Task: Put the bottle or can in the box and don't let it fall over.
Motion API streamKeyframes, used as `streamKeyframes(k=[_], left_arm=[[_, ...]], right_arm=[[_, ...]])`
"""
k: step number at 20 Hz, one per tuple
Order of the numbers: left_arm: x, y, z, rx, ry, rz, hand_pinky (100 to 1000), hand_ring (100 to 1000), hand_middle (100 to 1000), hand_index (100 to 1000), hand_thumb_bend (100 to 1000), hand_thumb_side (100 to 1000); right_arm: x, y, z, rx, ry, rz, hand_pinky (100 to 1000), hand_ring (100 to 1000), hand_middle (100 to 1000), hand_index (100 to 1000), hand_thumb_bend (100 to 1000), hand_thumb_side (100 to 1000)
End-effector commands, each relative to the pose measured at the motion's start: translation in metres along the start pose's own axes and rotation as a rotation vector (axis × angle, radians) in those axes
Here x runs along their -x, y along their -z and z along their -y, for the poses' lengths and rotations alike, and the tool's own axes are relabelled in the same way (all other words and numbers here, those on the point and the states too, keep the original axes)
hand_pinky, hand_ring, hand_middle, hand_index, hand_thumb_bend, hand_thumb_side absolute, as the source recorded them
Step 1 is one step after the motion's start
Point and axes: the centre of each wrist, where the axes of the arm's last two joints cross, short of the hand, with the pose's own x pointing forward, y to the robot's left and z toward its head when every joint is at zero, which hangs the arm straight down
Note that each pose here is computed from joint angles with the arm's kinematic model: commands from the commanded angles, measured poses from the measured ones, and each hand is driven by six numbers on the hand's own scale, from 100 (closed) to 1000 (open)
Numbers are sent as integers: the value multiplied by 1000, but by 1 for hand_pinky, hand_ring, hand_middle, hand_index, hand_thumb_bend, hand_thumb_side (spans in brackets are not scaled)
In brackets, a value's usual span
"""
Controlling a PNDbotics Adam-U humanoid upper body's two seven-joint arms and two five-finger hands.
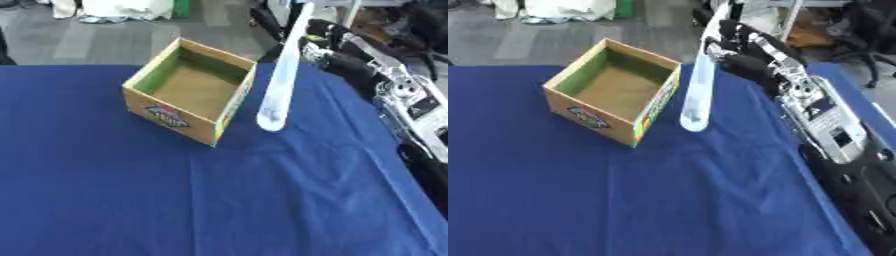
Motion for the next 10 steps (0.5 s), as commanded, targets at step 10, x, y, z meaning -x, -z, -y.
streamKeyframes(k=[10], left_arm=[[-9, 6, -1, 20, 21, 28, 915, 1000, 1000, 781, 434, 622]], right_arm=[[-2, -3, 9, 42, -22, -2, 1000, 1000, 1000, 1000, 100, 440]])
